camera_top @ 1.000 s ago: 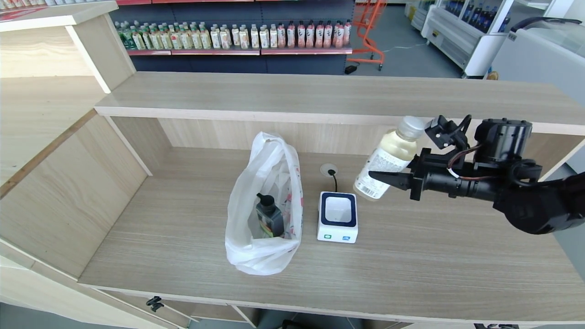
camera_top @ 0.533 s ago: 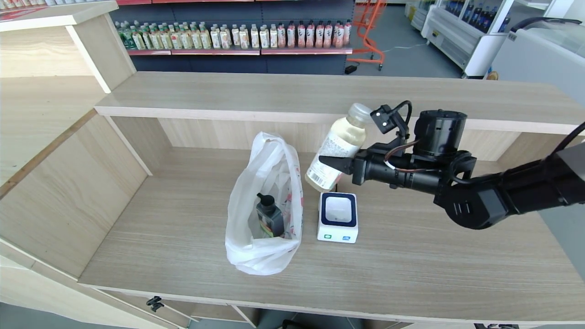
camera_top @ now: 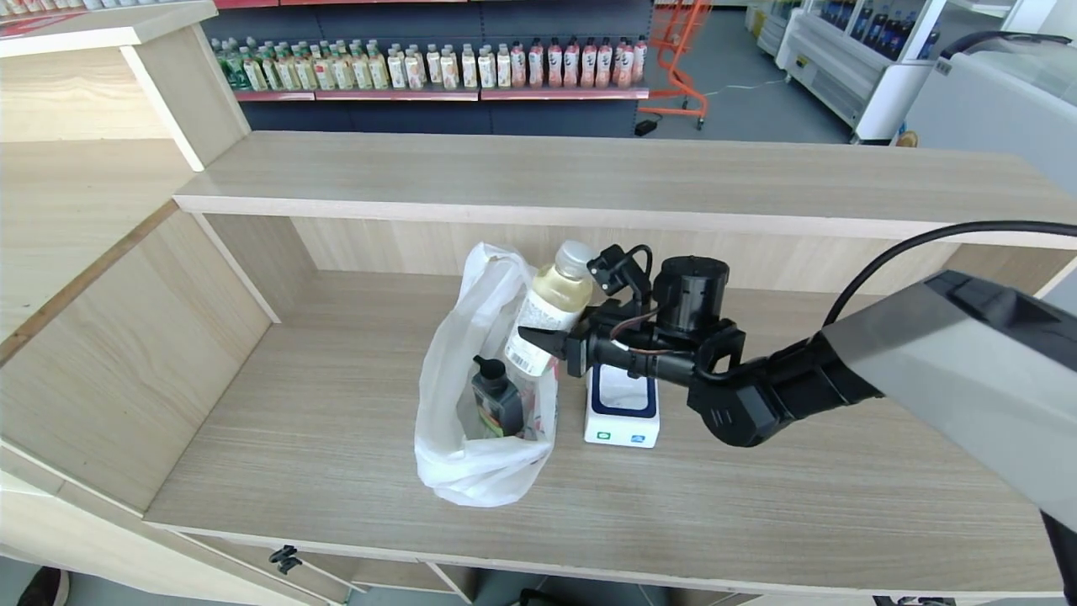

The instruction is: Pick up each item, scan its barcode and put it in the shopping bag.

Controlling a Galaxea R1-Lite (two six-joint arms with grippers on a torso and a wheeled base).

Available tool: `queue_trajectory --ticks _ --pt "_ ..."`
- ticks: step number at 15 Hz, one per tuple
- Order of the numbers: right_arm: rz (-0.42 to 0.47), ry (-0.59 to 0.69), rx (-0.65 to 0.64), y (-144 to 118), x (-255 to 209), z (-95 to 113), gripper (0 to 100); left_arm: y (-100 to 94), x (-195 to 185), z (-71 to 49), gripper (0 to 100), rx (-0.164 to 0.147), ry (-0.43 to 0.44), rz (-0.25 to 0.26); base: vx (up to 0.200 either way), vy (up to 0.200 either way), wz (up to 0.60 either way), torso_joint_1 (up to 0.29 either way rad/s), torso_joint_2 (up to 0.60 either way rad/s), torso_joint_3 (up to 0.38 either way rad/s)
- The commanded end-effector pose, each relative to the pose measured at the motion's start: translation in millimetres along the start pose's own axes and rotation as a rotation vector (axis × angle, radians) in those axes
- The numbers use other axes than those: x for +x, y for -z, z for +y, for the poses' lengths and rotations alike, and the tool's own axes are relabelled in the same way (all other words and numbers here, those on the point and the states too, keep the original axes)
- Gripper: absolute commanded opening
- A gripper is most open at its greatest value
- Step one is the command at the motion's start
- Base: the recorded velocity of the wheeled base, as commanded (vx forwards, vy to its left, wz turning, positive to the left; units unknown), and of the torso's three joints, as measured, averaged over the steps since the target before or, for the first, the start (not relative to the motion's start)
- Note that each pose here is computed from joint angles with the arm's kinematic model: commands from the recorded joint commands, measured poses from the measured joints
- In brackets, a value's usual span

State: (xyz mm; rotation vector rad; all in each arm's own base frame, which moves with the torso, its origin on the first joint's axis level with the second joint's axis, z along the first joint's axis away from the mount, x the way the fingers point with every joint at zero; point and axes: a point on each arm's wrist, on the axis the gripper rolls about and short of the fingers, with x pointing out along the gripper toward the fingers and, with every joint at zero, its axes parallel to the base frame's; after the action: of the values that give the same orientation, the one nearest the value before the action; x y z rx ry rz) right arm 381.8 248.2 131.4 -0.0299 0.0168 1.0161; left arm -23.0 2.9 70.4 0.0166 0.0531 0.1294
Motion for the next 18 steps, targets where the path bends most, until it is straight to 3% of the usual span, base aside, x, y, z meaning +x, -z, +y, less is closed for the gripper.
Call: queue_trajectory --ticks 1,9,15,16,18 --pt "0.005 -0.005 -0.003 16 16 -5 0 0.0 0 0.0 100 0.001 -0.001 0.000 0.000 0.000 0.00 0.000 0.00 0.000" --pt "0.041 0.017 -0.149 49 27 -23 0 0.0 0 0.0 100 -0.001 -0.001 0.000 0.000 0.000 0.00 0.000 0.00 0.000" --pt "0.034 0.024 -0.175 53 31 -29 0 0.0 0 0.0 100 -0.001 -0.001 0.000 0.000 0.000 0.00 0.000 0.00 0.000" --pt "0.031 0.024 -0.176 53 31 -30 100 0.0 0 0.0 100 0.001 -0.001 0.000 0.000 0.000 0.00 0.000 0.00 0.000" --pt "0.028 0.037 -0.173 51 27 -35 100 0.0 0 0.0 100 0.001 -0.001 0.000 0.000 0.000 0.00 0.000 0.00 0.000"
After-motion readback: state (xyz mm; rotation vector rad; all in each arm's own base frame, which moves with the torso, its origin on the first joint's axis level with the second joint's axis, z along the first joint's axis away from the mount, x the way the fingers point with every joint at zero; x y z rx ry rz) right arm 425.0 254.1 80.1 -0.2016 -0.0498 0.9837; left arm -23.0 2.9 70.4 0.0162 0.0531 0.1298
